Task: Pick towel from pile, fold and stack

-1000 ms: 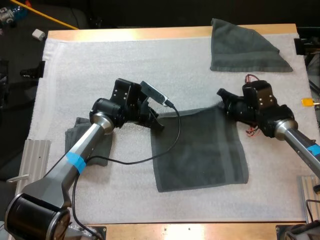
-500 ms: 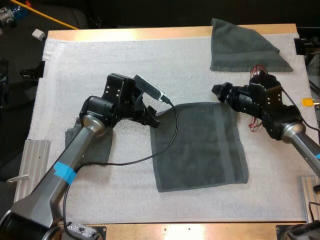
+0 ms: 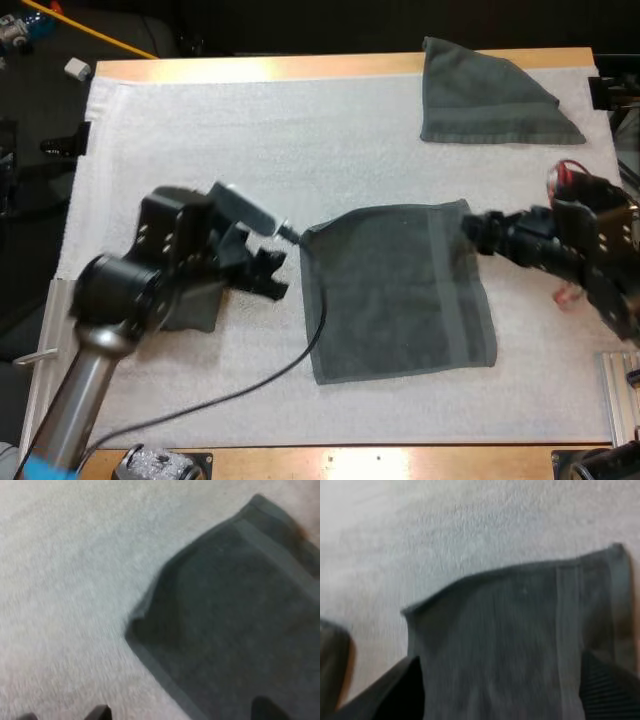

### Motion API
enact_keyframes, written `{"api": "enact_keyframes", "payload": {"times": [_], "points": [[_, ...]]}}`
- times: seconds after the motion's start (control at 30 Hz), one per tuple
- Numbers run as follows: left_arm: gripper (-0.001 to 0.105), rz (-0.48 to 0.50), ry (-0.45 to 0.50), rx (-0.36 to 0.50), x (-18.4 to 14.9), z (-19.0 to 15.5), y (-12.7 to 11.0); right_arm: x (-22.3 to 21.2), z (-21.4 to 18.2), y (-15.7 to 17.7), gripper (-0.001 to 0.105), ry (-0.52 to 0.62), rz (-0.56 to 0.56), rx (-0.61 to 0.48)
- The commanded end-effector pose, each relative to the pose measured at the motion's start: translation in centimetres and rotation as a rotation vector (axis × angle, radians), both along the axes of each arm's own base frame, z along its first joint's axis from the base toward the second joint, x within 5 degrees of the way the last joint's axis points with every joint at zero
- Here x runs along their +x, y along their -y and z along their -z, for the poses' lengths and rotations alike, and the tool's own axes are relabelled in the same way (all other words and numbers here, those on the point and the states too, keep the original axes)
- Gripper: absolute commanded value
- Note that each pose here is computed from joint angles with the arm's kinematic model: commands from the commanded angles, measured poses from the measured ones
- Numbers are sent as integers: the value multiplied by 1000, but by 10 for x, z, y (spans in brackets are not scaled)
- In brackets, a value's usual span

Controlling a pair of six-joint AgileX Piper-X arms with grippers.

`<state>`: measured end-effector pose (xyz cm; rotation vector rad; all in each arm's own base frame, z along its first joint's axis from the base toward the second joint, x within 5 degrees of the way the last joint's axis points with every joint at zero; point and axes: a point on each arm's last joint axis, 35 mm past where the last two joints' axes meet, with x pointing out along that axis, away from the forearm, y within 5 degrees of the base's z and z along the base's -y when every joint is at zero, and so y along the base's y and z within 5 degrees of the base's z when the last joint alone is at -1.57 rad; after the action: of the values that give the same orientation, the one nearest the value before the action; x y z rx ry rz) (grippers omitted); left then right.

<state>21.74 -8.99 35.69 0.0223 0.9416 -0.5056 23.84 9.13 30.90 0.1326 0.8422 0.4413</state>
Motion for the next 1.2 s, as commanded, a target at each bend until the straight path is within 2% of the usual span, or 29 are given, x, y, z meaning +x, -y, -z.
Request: {"api": "enact_keyframes", "payload": {"times": [0.0, 0.13, 0.2, 0.4, 0.53, 0.7, 0.83, 0.97, 1.03, 1.17], "points": [[55, -20, -26, -42, -30, -16, -10, -33, -10, 12, 63, -81, -27, -56], [55, -33, -43, -82, -62, -28, -22, -61, -22, 21, 63, -101, -34, -73], [55, -31, -4, -72, -56, -29, -19, -51, -24, 19, 63, -30, -16, -58], [55, -38, -17, -113, -101, -41, -35, -94, -35, 35, 63, -72, -11, -108], [55, -20, -51, -157, -121, -38, -41, -115, -36, 42, 63, -116, -22, -128], [55, -4, -119, -188, -137, -17, -45, -131, -34, 48, 63, -158, -29, -160], [55, 3, -170, -201, -142, 1, -46, -135, -21, 50, 63, -204, -39, -184], [55, 2, -208, -203, -140, 17, -45, -133, 10, 49, 63, -265, -51, -201], [55, -7, -212, -198, -140, 16, -45, -133, 6, 49, 63, -255, -47, -189], [55, -25, -268, -194, -138, 32, -44, -128, 39, 47, 63, -301, -46, -188]]}}
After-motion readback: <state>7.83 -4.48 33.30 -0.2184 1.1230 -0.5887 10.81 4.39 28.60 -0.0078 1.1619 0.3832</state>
